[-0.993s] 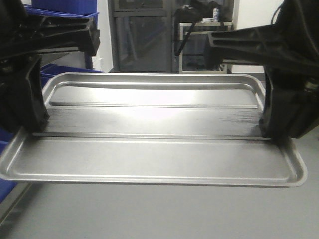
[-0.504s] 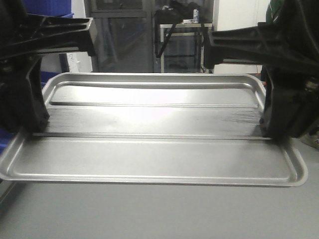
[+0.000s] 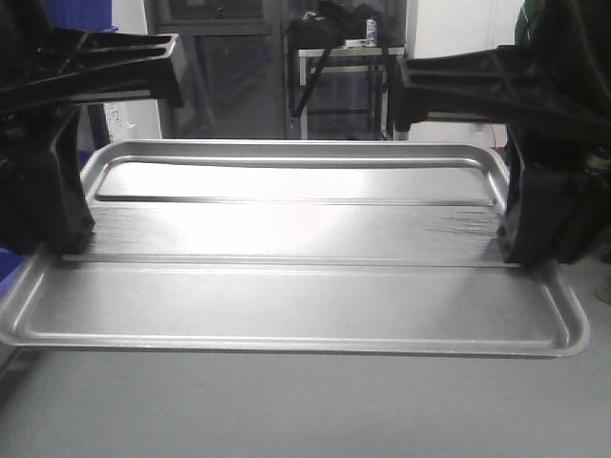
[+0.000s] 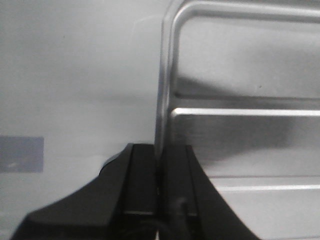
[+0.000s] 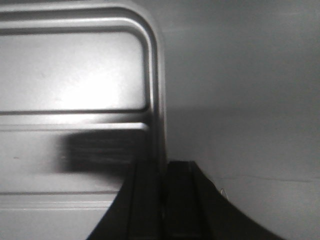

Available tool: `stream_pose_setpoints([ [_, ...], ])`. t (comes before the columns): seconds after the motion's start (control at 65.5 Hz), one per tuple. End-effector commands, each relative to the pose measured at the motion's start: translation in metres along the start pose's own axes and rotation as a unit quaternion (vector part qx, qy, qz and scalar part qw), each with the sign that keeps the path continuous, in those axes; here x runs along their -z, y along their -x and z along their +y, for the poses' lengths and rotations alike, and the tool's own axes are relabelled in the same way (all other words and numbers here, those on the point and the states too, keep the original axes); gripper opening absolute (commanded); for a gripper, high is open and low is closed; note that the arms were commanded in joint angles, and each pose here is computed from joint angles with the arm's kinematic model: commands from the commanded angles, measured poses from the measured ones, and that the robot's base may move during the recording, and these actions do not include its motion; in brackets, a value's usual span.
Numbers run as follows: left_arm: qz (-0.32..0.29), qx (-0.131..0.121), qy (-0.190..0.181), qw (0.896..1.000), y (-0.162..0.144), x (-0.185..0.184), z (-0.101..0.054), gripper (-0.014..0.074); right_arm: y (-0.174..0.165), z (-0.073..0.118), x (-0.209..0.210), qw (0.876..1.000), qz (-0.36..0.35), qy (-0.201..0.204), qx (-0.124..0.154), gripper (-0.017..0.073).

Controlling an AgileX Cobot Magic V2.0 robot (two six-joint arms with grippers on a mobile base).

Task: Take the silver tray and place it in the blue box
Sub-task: 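Hold the tray level in both grippers while the base drives to the blue crate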

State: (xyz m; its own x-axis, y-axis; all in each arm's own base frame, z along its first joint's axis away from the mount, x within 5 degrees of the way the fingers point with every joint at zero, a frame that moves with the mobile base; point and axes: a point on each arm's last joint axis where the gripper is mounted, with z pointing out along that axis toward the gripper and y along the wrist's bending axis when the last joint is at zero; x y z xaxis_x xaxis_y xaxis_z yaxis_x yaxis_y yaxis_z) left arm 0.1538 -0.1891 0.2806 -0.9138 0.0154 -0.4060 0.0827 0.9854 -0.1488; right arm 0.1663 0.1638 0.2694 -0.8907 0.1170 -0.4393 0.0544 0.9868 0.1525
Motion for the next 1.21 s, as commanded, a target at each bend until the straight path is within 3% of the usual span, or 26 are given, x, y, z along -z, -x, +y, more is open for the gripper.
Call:
stream_pose_setpoints([
  [0.0,-0.030,0.004,-0.042,0.999,0.0060,0.0148,-0.0060,-0.0097,0.0091,0.0048,0.0135,0.999,-0.037,0.038,0.003,0.0058],
  [1.191,-0.033,0.003,-0.040,0.999,0.0068,0.0147,-0.0053,-0.0097,0.0078,0.0005,0.0126,0.999,-0.029,0.013,0.004,0.0058],
])
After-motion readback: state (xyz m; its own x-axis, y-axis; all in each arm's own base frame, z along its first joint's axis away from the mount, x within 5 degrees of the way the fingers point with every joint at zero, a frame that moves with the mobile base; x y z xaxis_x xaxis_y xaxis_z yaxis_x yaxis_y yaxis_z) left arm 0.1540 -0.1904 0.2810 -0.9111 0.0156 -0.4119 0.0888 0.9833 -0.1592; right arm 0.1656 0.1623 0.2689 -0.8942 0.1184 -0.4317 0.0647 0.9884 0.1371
